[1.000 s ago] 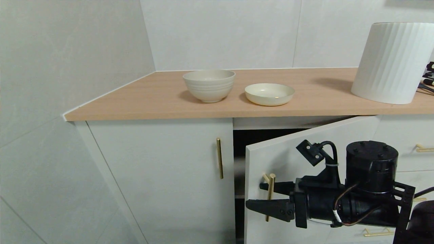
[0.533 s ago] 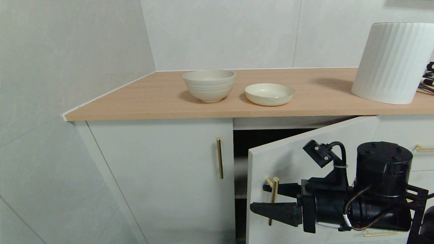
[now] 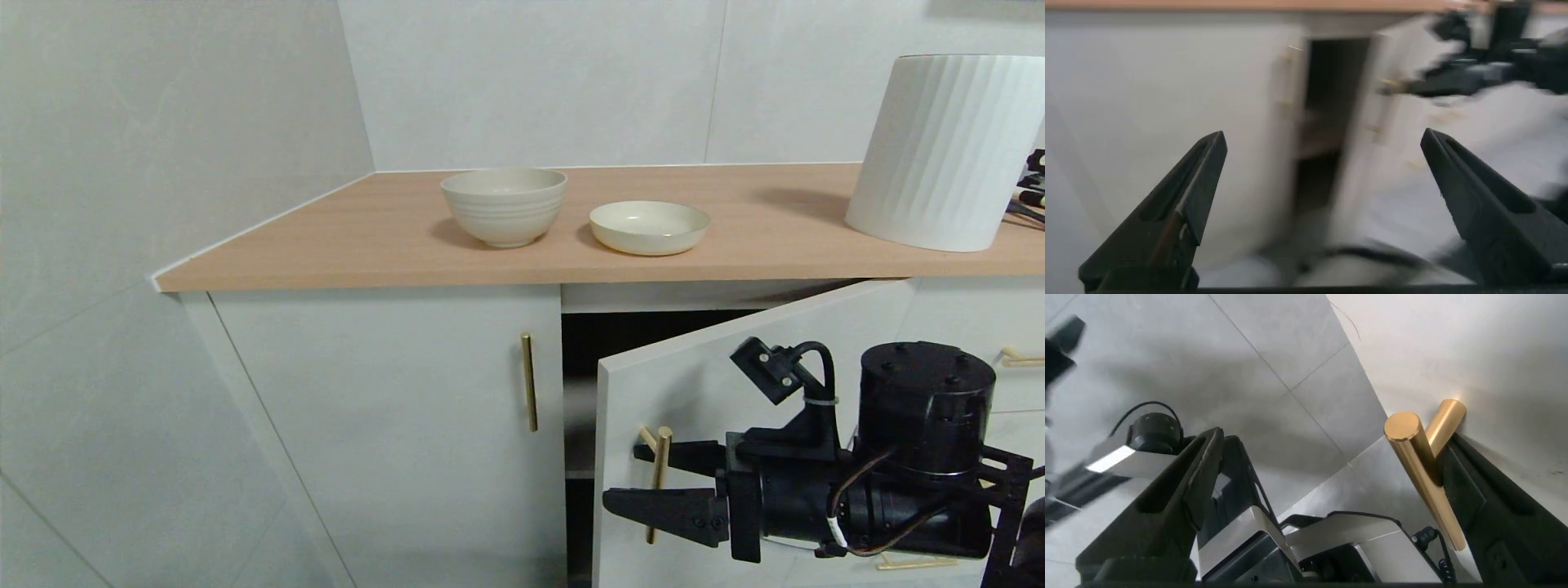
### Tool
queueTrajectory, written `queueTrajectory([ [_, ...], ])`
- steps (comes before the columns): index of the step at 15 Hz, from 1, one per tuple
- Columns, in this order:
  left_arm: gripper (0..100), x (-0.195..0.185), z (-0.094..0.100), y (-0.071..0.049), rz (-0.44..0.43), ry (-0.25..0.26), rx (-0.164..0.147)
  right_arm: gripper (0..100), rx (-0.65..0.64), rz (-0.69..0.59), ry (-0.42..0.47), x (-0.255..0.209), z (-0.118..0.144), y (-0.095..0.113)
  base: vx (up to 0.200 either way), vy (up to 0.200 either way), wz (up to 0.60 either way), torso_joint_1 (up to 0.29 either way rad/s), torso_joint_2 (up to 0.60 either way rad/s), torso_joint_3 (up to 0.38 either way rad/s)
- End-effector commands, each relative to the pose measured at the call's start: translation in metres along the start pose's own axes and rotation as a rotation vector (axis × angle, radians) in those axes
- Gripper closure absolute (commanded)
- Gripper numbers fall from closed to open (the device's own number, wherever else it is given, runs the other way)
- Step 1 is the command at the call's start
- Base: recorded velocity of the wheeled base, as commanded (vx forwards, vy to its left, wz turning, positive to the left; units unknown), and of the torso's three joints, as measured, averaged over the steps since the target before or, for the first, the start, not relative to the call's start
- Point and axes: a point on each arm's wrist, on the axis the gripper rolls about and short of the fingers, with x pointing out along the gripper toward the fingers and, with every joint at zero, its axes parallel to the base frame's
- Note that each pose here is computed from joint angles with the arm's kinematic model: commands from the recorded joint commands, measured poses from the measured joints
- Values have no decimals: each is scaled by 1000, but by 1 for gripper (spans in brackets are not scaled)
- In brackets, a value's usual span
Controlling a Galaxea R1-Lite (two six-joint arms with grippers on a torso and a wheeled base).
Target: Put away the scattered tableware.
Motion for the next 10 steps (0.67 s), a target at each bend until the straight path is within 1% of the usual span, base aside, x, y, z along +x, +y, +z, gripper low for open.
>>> queueTrajectory([
  [1, 0, 76, 42, 36, -146, 253, -180, 0, 1, 0, 5, 0, -1, 0, 0, 0, 0, 0, 0, 0],
  [2, 0, 102, 44, 50, -168, 290, -193, 0, 1, 0, 5, -1, -2, 0, 0, 0, 0, 0, 0, 0],
  [3, 0, 126, 42, 62, -186, 314, -204, 0, 1, 1, 6, -1, -2, 1, 0, 0, 0, 0, 0, 0],
  [4, 0, 150, 36, 68, -243, 352, -219, 0, 3, 0, 7, -1, -2, 1, 0, 0, 0, 0, 0, 0],
  [5, 0, 164, 30, 69, -285, 387, -229, 0, 3, 0, 7, -1, -2, 1, 0, 0, 0, 0, 0, 0],
  [6, 0, 170, 27, 68, -305, 402, -231, 0, 3, 2, 8, -1, -2, 1, 0, 0, 0, 0, 0, 0],
  [7, 0, 188, 18, 61, -375, 452, -239, 0, 2, 2, 5, -1, -2, 1, 0, 0, 0, 0, 0, 0],
  [9, 0, 202, 8, 56, -426, 504, -248, 0, 0, 3, 2, -2, -1, 2, 0, 0, 0, 0, 0, 0],
  [10, 100, 206, 4, 56, -429, 523, -256, 0, 2, 1, 6, -1, -2, 1, 0, 0, 0, 0, 0, 0],
])
